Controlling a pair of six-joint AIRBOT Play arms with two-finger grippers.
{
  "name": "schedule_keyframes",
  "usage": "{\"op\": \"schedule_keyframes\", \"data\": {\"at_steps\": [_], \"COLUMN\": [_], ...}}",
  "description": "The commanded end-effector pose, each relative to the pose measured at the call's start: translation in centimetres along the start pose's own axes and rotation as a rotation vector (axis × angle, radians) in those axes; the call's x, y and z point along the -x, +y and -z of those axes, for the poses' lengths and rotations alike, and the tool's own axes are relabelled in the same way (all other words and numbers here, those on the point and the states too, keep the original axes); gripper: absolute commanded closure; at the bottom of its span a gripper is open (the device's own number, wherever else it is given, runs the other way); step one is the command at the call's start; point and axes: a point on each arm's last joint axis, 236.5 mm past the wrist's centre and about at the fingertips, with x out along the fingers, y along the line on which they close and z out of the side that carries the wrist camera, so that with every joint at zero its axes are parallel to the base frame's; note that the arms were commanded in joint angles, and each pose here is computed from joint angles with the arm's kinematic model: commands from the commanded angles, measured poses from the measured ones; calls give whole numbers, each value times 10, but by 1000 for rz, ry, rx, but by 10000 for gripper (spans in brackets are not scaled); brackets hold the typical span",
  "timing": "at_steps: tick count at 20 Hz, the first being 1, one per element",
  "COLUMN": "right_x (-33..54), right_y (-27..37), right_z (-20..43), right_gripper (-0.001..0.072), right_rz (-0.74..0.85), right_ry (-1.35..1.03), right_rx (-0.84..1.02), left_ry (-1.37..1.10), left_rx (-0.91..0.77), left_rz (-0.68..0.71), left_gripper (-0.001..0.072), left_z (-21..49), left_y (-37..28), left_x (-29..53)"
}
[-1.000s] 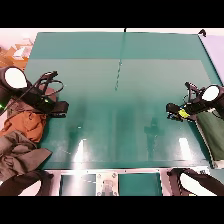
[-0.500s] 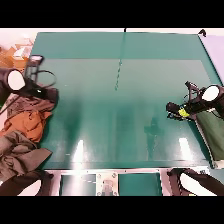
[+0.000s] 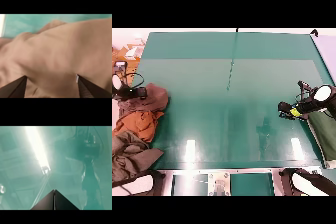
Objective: Fold the shirts.
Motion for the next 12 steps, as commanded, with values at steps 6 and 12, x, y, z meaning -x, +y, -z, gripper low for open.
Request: {"op": "schedule_keyframes", "data": {"at_steps": [6,12], "right_x": [0,11], "right_y": [12,15], "right_z": [2,-3], "right_gripper": [689,690], "right_rz": [-48,-52], "right_ry": [9,0], "right_rx": [-17,20], "left_ry": [67,-266], "left_rx": [37,-203], "left_rz": [165,401], "left_gripper": [687,688], "left_z": [-19,-122], "left_y": [-31,-148], "left_x": [-21,179]}}
